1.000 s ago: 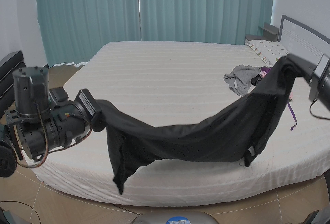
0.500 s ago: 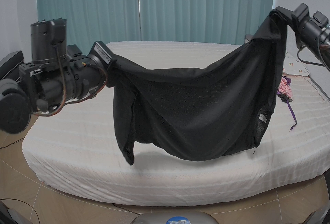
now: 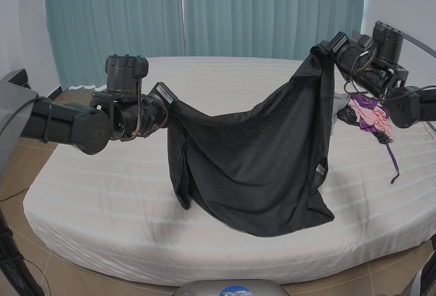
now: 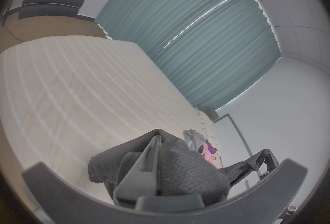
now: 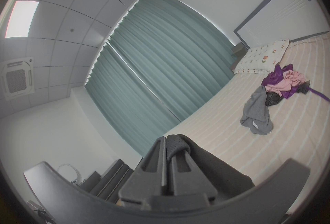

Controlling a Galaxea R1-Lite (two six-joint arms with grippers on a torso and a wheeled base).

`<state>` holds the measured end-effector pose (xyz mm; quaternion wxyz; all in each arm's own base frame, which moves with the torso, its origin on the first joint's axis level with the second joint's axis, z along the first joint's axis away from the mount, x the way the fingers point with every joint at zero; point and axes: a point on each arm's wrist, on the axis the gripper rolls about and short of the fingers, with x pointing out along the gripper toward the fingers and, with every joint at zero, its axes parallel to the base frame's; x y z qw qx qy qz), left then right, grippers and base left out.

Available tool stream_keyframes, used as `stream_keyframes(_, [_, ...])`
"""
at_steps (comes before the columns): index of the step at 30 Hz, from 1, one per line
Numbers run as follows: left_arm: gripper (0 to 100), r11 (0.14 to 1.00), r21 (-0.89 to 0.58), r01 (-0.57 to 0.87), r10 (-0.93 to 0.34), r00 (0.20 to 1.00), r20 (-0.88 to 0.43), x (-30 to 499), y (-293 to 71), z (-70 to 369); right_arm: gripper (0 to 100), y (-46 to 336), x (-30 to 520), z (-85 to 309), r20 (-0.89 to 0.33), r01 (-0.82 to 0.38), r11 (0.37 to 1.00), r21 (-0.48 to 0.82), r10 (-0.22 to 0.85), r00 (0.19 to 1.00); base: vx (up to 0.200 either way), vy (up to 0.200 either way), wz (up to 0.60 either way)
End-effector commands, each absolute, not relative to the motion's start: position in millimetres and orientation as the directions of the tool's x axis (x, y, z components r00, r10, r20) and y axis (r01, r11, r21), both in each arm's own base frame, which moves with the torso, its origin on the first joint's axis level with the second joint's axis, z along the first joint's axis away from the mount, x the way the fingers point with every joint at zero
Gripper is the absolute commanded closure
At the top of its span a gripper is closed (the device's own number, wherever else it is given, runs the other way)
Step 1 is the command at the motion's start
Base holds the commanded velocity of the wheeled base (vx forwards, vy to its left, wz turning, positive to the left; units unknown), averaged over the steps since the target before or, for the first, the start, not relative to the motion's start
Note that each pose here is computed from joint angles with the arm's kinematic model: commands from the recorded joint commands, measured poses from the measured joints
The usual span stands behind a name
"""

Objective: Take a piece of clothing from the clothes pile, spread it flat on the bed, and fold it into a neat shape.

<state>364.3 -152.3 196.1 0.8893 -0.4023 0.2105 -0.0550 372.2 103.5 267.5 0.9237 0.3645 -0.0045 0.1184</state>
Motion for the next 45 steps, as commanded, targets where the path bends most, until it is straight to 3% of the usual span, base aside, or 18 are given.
stream_keyframes(1, [100,0.696,-0.700,-0.158,-0.233,0.872,-0.429,398,-157,150,100,113,411,213,-0.018,-0.135,0.730,0.670,0.198,0.980,0.200,0.000,0.00])
stream_keyframes(8, [100,0.702,-0.684,-0.197,-0.217,0.856,-0.469,427,-161,115,100,119,436,157,-0.114,-0.069,0.746,0.662,0.192,0.975,0.029,0.000,0.00])
stream_keyframes(12, [100,0.719,-0.650,-0.248,-0.202,0.820,-0.536,439,-165,85,100,122,454,113,-0.177,0.014,0.765,0.644,0.132,0.975,0.000,0.000,0.00])
stream_keyframes(20, [100,0.699,-0.648,-0.303,-0.185,0.799,-0.572,460,-164,51,100,123,478,65,-0.221,0.063,0.775,0.628,0.101,0.970,0.000,0.000,0.00])
stream_keyframes(21, [100,0.699,-0.644,-0.311,-0.181,0.794,-0.580,461,-163,47,0,123,480,61,-0.225,0.067,0.776,0.627,0.099,0.969,0.000,0.000,0.00])
stream_keyframes(23, [100,0.703,-0.626,-0.337,-0.173,0.773,-0.610,465,-163,37,0,121,485,49,-0.245,0.083,0.779,0.622,0.092,0.965,0.000,0.000,0.00])
stream_keyframes(24, [0,0.703,-0.622,-0.344,-0.170,0.768,-0.617,466,-163,35,0,121,486,45,-0.252,0.089,0.781,0.619,0.090,0.964,0.000,0.000,0.00])
stream_keyframes(30, [0,0.671,-0.602,-0.432,-0.138,0.726,-0.674,476,-156,20,0,106,488,12,-0.343,0.166,0.797,0.580,0.054,0.938,0.000,0.000,0.00])
stream_keyframes(34, [0,0.661,-0.555,-0.505,-0.090,0.681,-0.727,476,-131,20,0,76,490,28,-0.338,0.205,0.782,0.588,0.007,0.941,0.000,0.000,0.00])
stream_keyframes(39, [0,0.642,-0.521,-0.563,-0.058,0.641,-0.765,476,-106,23,0,60,488,45,-0.315,0.184,0.763,0.620,0.027,0.949,0.000,0.000,0.00])
stream_keyframes(45, [0,0.613,-0.537,-0.580,-0.134,0.593,-0.794,470,-84,40,0,53,482,64,-0.294,0.158,0.732,0.663,0.061,0.954,0.000,0.000,0.00])
